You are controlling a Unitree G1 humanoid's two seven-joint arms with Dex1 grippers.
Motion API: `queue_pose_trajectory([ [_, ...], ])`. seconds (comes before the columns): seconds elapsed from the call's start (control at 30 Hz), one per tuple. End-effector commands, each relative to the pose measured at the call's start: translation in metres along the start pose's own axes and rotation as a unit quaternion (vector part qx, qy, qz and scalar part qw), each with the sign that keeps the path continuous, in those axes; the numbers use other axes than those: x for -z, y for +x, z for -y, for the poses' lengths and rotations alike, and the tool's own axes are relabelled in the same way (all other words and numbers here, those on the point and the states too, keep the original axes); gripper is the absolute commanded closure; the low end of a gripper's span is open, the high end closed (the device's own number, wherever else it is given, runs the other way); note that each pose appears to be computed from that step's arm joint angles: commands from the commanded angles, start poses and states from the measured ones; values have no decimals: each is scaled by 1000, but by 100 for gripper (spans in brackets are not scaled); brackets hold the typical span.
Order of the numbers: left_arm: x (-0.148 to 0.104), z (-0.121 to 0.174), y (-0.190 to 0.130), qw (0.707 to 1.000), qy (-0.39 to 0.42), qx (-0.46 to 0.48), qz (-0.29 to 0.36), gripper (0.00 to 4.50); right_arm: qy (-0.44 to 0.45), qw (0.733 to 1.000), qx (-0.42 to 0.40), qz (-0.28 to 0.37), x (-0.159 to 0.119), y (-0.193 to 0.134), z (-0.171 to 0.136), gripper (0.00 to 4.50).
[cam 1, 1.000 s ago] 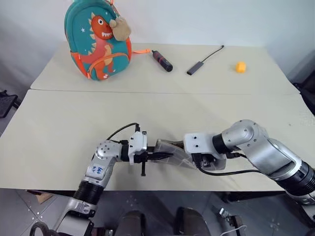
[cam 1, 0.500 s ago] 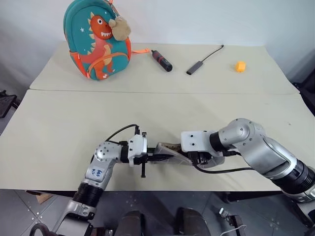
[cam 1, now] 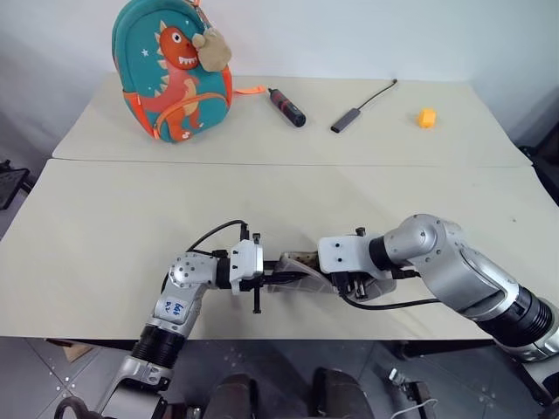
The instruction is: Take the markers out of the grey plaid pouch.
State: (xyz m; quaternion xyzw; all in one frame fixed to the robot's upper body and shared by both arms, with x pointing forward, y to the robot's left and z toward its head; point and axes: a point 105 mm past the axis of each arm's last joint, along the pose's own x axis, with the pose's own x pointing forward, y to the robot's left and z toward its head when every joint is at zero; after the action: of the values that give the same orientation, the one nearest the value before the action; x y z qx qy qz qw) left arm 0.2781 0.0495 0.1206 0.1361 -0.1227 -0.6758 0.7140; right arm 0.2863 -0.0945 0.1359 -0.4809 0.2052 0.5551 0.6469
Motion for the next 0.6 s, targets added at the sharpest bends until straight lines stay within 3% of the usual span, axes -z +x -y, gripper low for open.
queue_pose_trajectory([
  [0.03,-16,-3,0,999,31,-5,26,450,-8,999,1,38,-7,-12,4,412],
  [0.2,-14,-1,-2,999,29,-8,21,450,-22,990,-3,142,-22,-38,7,412],
  [0.3,-14,0,-4,999,27,-9,18,450,-36,980,-15,195,-16,-51,3,412],
  [0.43,-14,1,-5,999,26,-11,17,450,-28,976,-2,215,2,-55,5,412],
  [0.6,-14,2,-6,999,23,-16,15,450,-3,959,26,282,5,-63,12,412],
])
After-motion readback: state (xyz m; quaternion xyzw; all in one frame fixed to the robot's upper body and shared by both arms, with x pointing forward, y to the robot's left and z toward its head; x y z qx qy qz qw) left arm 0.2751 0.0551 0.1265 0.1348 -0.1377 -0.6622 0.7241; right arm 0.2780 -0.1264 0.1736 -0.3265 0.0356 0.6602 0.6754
